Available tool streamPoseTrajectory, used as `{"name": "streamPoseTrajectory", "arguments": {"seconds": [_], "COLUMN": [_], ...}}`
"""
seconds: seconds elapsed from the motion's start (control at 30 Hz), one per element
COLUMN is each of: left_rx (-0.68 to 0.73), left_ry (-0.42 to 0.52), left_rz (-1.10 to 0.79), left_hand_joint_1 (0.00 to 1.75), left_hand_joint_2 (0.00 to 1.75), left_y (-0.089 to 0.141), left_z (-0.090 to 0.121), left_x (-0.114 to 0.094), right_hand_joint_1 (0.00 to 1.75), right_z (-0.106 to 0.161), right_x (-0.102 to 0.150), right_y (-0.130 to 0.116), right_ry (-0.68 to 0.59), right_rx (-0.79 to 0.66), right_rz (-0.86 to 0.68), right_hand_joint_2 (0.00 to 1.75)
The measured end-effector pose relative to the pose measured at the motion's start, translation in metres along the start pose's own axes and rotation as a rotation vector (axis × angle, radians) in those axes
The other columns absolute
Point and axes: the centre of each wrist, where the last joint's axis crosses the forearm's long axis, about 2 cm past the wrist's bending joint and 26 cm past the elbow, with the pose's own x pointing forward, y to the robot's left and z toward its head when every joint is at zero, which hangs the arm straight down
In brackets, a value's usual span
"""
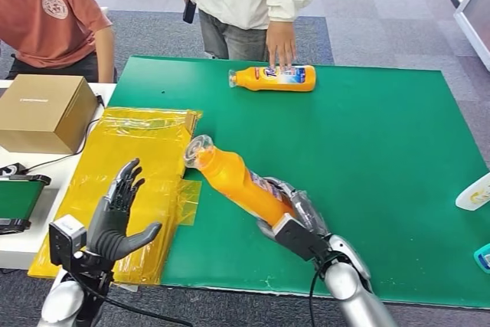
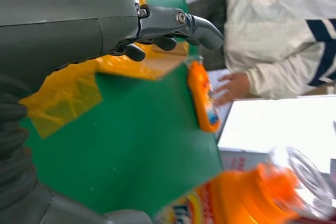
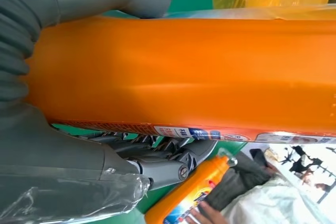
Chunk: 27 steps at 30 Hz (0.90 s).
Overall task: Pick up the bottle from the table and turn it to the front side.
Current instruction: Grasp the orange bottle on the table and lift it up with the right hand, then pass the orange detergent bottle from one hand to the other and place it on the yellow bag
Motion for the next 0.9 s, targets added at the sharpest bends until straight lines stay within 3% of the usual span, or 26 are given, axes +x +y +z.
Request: {"name": "streamPoseTrajectory", "arguments": {"seconds": [0.4,0.7,0.83,0.9], "left_rx": [-0.199,-0.225,-0.228,-0.232], "left_ry": [-0.021,0.000,0.035,0.057], "left_rz": [0.244,0.276,0.284,0.274], "left_hand_joint_1": [0.00,0.01,1.75,1.75], "left_hand_joint_2": [1.75,1.75,1.75,1.75], "left_y": [-0.044,-0.049,-0.050,-0.050], "left_z": [-0.025,-0.033,-0.035,-0.035], "left_x": [0.004,-0.001,-0.004,-0.006], "right_hand_joint_1": [1.75,1.75,1.75,1.75], "right_z": [-0.021,-0.034,-0.037,-0.039], "right_x": [0.037,0.051,0.056,0.057], "right_y": [0.059,0.070,0.072,0.072], "right_ry": [-0.122,-0.168,-0.189,-0.194], "right_rx": [0.111,0.141,0.146,0.142], "right_rz": [0.122,0.232,0.273,0.288], "right_hand_joint_2": [1.75,1.75,1.75,1.75]}}
